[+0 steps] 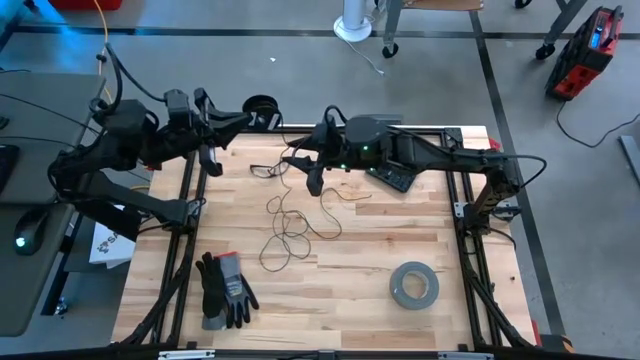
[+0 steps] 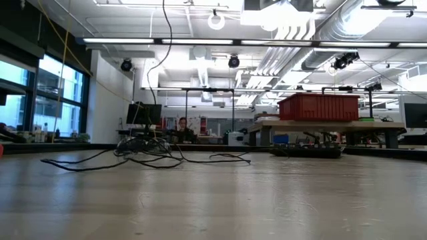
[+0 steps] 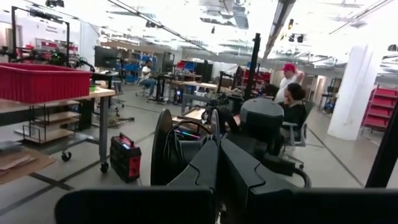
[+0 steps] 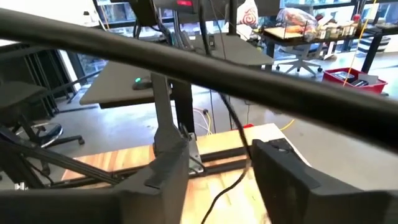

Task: Coil cords
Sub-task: Coil the black wire on the black spool

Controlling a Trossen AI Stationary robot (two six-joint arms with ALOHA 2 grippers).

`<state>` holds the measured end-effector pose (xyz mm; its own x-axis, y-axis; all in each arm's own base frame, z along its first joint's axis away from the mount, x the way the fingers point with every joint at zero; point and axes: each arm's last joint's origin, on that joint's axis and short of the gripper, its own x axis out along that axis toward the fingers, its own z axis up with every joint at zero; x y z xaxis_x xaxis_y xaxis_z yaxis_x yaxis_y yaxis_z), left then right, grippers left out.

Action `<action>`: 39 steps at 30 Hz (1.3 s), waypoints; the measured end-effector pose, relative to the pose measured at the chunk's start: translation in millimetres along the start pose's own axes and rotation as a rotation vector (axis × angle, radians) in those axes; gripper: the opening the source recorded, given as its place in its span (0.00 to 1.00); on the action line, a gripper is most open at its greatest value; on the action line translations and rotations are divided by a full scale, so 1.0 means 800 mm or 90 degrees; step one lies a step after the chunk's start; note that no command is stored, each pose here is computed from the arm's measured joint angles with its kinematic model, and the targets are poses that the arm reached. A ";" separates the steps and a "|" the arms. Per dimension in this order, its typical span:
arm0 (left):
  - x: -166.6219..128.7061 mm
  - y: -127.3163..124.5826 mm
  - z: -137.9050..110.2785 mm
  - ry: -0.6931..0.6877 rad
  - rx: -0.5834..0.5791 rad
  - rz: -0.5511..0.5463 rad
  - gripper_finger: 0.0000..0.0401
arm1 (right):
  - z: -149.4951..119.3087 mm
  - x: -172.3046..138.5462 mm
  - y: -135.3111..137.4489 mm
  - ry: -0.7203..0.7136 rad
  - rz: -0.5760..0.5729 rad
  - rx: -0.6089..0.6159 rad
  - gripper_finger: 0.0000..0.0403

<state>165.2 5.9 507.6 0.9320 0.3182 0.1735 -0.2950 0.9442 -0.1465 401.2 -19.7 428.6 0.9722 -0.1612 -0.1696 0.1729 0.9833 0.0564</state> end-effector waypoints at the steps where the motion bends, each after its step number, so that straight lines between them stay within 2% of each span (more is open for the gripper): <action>1: 0.000 0.000 0.000 -0.001 0.000 0.001 0.00 | 0.000 0.000 0.000 0.001 0.000 0.000 0.38; 8: 0.000 0.000 0.004 -0.018 -0.007 -0.001 0.00 | 0.000 0.000 0.000 -0.001 0.000 -0.010 0.20; 14: 0.000 0.000 0.005 -0.026 -0.004 -0.001 0.00 | 0.000 0.000 0.000 -0.002 0.000 -0.028 0.11; 17: 0.000 0.000 0.006 -0.027 -0.004 -0.001 0.00 | 0.000 0.000 0.002 -0.002 0.003 -0.038 0.03; 20: 0.000 0.000 0.006 -0.028 -0.018 -0.002 0.00 | 0.000 -0.001 0.006 -0.002 0.008 -0.037 0.01; 22: 0.000 -0.001 0.007 -0.032 -0.045 -0.020 0.00 | 0.002 -0.001 0.011 -0.013 0.016 -0.034 0.00; 28: 0.013 -0.013 0.009 -0.054 -0.164 -0.144 0.00 | 0.002 0.017 0.030 -0.091 0.065 -0.031 0.00; 33: 0.019 -0.018 0.012 -0.064 -0.283 -0.189 0.00 | 0.005 0.027 0.038 -0.159 0.076 -0.024 0.00; 39: 0.028 -0.022 0.004 -0.012 -0.402 -0.214 0.00 | 0.010 0.032 0.041 -0.223 0.095 -0.023 0.00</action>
<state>190.5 -3.2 516.8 0.9457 0.0246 0.3242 0.1916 0.7636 -0.6166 432.7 7.6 434.1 0.9824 -0.0291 0.1847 0.0260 0.9995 0.0191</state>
